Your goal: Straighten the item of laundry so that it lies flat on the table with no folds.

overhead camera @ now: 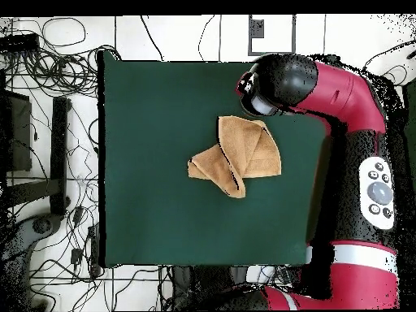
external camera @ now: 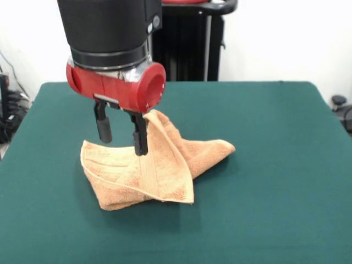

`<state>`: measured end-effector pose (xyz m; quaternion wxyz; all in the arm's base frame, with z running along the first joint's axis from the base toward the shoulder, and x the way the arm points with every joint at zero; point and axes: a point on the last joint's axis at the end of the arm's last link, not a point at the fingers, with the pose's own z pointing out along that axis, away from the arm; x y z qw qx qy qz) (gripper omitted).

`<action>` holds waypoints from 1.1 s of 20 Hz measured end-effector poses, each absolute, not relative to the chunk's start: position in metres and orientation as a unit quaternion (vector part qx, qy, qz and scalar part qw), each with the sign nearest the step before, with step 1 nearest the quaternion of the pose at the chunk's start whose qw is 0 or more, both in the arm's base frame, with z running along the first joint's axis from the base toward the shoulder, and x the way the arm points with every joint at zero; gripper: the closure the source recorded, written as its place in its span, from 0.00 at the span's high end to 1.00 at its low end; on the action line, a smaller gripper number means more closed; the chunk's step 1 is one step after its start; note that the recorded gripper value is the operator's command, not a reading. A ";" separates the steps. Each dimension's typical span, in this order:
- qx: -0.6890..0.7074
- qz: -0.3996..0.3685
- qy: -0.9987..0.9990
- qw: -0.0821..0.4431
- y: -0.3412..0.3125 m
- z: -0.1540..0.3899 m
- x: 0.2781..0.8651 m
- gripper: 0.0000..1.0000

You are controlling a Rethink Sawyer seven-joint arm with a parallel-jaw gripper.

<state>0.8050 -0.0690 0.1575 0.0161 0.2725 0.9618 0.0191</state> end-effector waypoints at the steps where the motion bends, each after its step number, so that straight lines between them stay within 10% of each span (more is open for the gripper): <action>1: 0.272 0.019 0.962 0.018 -0.069 0.160 0.806 1.00; 22: 0.272 0.019 0.962 0.010 -0.067 0.153 0.802 1.00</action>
